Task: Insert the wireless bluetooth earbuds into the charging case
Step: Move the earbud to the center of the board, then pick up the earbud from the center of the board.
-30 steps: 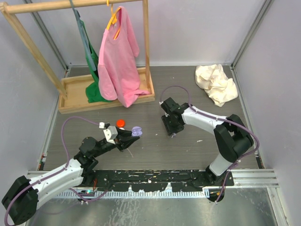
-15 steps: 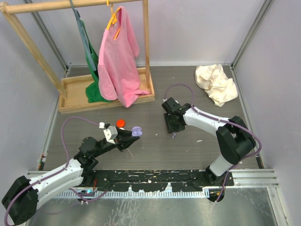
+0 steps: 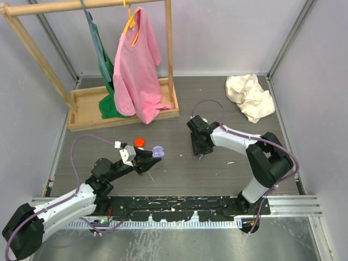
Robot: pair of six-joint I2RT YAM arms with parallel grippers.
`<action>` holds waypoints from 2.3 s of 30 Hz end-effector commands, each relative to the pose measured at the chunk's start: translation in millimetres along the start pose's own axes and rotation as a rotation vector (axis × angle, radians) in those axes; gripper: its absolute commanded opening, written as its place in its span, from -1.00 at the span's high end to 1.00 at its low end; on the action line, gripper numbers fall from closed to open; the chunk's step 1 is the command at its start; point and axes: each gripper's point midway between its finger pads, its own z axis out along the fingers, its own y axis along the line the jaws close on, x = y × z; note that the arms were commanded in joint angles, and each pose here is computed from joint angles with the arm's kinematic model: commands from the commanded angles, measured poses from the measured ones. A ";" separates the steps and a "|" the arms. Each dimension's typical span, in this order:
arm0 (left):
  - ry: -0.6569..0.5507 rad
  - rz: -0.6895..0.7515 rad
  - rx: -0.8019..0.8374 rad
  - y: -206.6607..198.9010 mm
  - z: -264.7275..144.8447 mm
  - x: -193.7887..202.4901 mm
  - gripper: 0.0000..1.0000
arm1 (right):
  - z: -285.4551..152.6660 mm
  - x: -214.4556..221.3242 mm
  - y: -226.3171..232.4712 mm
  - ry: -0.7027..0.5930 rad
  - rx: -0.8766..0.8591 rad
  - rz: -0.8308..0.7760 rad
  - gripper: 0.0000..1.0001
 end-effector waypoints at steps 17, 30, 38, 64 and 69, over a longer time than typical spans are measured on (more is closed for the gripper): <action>-0.092 0.049 0.007 -0.9 5.8 -32.5 0.99 | 10.7 3.5 -4.9 -0.013 0.017 0.040 0.38; -0.099 0.072 0.003 -0.5 3.2 -33.7 0.99 | -28.8 -30.9 7.2 -0.233 -0.067 0.000 0.51; -0.109 0.110 0.012 -2.2 -0.1 -33.9 0.98 | -76.7 -57.1 44.1 -0.481 -0.200 -0.053 0.55; -0.130 0.166 0.069 -11.4 -2.0 -32.6 0.97 | -230.3 -48.2 130.8 -1.079 -0.672 -0.170 0.54; -0.123 0.155 0.076 -12.4 -1.2 -31.3 0.96 | -241.8 -42.4 141.6 -1.136 -0.712 -0.189 0.54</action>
